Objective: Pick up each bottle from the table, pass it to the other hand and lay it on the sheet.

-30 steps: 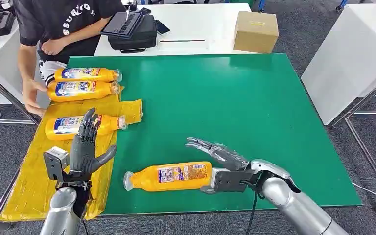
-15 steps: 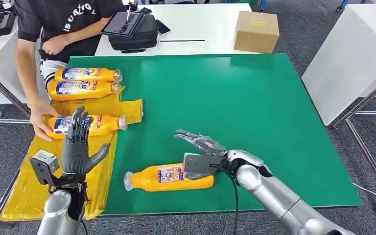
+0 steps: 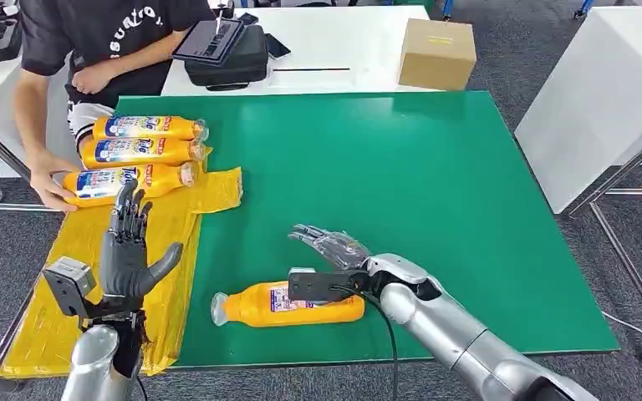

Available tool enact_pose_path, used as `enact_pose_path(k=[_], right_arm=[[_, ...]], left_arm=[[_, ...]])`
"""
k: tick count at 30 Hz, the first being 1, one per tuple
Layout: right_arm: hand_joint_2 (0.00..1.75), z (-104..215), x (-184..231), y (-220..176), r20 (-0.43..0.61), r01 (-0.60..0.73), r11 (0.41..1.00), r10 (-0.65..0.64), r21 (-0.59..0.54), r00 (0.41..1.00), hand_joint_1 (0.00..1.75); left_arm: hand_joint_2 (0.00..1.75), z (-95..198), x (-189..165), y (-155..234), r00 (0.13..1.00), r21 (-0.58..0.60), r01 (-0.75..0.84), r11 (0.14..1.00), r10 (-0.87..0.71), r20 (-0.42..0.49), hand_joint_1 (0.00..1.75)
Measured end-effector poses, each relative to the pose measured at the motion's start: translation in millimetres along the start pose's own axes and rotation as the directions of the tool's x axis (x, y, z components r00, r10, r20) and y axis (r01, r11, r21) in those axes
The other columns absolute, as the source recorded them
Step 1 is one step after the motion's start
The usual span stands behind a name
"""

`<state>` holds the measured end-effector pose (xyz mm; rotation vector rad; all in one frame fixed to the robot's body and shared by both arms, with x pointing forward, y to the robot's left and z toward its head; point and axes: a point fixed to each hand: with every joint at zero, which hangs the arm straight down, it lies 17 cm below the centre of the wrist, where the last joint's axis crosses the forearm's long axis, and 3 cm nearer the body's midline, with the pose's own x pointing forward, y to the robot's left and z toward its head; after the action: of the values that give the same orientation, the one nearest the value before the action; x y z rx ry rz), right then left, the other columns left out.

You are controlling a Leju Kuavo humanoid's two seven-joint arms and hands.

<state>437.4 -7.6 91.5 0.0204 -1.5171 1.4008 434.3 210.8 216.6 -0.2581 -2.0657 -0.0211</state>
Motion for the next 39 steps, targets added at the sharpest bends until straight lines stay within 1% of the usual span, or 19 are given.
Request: enact_pose_path(k=[3, 6, 10, 13, 17, 24, 29, 34, 39], right_arm=[[1.75, 0.1, 9.6, -1.4, 0.035, 0.007, 1.000, -0.006, -0.004, 0.999, 0.00], [1.75, 6.4, 25.4, -15.0, 0.083, -0.021, 0.999, 0.025, -0.048, 0.996, 0.00], [1.75, 32.8, 28.9, -32.0, 0.120, -0.068, 0.991, 0.082, -0.119, 0.989, 0.00], [1.75, 46.9, 25.4, -35.6, 0.125, -0.080, 0.988, 0.097, -0.134, 0.987, 0.00], [1.75, 55.5, 30.2, -37.6, 0.139, -0.091, 0.985, 0.112, -0.147, 0.984, 0.00], [1.75, 56.8, 21.1, -34.2, 0.090, -0.115, 0.987, 0.125, -0.116, 0.988, 0.00], [1.75, 61.1, -0.6, -23.8, 0.039, -0.118, 0.990, 0.122, -0.080, 0.992, 0.00], [1.75, 66.9, -21.9, -9.0, 0.002, -0.103, 0.994, 0.103, -0.046, 0.995, 0.00], [1.75, 68.3, -31.6, -0.3, -0.015, -0.093, 0.996, 0.093, -0.018, 0.996, 0.00]], left_arm=[[1.75, -0.2, 0.2, 2.3, 1.000, 0.008, -0.004, 1.000, 0.004, 0.000, 0.00], [1.75, 0.4, -0.3, 8.3, 1.000, 0.024, 0.001, 1.000, -0.001, -0.003, 0.00], [1.75, 7.6, -2.8, 19.3, 1.000, 0.049, 0.002, 0.999, -0.002, -0.010, 0.00], [1.75, 11.2, -3.9, 24.4, 1.000, 0.062, 0.003, 0.998, -0.002, -0.012, 0.00], [1.75, 11.2, -4.8, 25.4, 1.000, 0.064, 0.002, 0.998, -0.002, -0.014, 0.00], [1.75, 1.6, -4.7, 29.4, 1.000, 0.064, -0.002, 0.998, 0.002, -0.010, 0.00], [1.75, -3.3, -7.9, 28.2, 1.000, 0.056, -0.009, 0.998, 0.010, -0.016, 0.00], [1.75, -1.9, -13.2, 25.4, 0.999, 0.049, -0.027, 0.998, 0.028, -0.021, 0.00], [1.75, -2.0, -17.1, 23.1, 0.999, 0.048, -0.035, 0.998, 0.036, -0.026, 0.00]])
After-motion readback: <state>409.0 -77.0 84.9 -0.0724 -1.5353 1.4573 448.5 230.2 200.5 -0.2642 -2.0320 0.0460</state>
